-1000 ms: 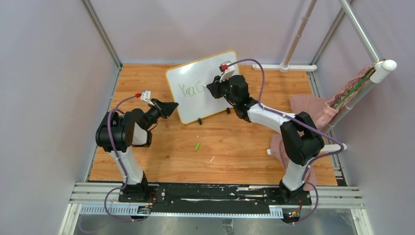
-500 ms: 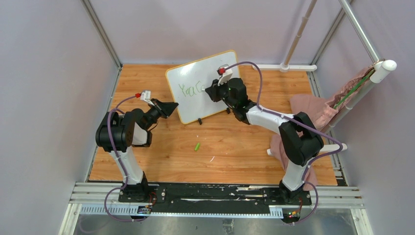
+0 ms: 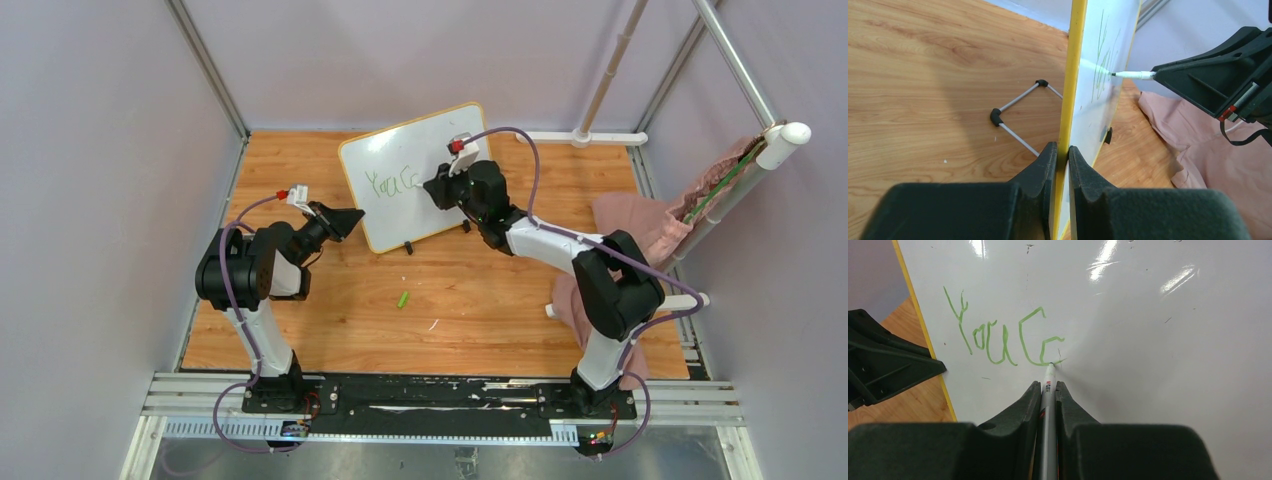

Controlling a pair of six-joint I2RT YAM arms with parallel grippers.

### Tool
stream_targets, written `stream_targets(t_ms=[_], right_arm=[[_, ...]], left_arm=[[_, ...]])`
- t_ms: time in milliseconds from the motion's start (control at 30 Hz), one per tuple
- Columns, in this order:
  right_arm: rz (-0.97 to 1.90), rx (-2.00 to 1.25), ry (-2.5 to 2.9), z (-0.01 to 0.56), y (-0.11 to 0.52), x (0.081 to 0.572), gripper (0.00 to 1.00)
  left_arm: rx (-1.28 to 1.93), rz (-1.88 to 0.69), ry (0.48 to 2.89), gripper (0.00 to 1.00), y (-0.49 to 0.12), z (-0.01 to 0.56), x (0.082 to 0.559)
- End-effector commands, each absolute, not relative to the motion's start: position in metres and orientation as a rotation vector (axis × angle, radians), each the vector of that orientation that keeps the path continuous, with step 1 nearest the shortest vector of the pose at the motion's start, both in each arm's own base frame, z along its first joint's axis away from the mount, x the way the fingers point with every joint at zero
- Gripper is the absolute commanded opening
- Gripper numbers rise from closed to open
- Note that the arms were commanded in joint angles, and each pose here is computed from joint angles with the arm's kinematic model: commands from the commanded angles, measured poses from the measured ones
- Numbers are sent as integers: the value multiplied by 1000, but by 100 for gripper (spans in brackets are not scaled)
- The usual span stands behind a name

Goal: Write a sentence on the whiteboard

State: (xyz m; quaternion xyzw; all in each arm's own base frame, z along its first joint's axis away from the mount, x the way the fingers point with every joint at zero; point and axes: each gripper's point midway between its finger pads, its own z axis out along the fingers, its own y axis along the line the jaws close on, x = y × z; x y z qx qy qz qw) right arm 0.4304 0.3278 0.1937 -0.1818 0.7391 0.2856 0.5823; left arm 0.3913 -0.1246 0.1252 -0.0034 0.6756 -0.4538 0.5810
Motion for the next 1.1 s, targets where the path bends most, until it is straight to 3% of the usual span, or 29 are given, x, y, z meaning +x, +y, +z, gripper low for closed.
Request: stream_targets(t_ms=[0, 633, 1067], right_arm=[[601, -373, 1698, 213, 309, 446, 0], [606, -384, 1682, 224, 314, 456, 0], [620, -386, 1739, 197, 312, 443, 0]], left_arm=[[14, -1047, 1574, 0, -126, 121, 390], [16, -1048, 1573, 0, -127, 122, 390], [16, -1050, 1575, 0, -127, 121, 390]])
